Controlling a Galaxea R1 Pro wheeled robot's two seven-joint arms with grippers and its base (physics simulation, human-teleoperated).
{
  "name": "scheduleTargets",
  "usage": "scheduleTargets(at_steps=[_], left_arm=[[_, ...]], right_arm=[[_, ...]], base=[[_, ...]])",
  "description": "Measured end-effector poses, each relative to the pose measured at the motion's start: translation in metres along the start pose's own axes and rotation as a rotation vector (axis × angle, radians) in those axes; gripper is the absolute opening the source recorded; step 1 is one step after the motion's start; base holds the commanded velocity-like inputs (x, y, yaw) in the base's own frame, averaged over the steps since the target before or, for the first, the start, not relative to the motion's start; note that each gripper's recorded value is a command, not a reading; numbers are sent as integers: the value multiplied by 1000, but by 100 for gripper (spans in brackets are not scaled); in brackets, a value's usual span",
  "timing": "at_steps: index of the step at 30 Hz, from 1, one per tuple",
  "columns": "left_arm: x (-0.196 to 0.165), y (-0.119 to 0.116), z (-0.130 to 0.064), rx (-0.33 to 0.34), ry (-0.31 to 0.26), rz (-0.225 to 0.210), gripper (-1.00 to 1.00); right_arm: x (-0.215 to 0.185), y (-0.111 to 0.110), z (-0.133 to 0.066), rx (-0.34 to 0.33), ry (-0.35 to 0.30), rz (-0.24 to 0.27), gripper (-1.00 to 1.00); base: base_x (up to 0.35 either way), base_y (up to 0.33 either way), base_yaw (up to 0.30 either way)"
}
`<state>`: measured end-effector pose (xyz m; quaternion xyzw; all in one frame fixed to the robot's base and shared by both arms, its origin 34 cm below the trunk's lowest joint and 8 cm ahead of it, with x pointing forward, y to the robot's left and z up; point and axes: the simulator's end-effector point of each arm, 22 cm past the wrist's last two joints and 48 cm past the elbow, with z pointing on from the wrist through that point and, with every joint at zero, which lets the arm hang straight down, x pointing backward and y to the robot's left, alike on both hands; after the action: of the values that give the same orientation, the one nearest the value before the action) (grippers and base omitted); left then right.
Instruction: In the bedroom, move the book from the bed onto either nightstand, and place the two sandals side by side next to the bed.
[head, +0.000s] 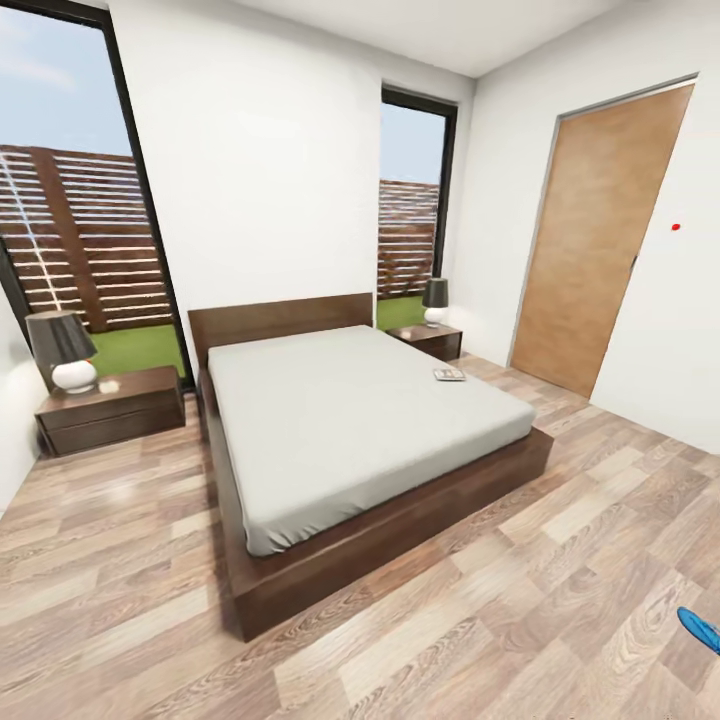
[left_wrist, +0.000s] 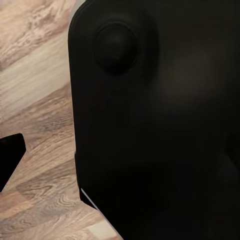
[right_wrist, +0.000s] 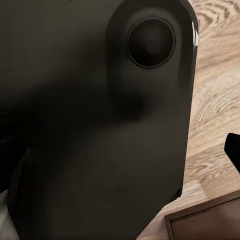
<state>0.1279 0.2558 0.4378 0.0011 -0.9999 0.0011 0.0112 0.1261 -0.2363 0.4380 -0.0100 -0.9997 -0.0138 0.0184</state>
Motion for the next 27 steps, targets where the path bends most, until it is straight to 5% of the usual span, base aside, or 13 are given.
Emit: scheduleTargets(at_steps=[27], left_arm=[[-7, -1, 0, 1, -15, 1, 100]], right_arm=[[0, -1, 0, 3, 0, -8, 100]], base=[[107, -78, -69]])
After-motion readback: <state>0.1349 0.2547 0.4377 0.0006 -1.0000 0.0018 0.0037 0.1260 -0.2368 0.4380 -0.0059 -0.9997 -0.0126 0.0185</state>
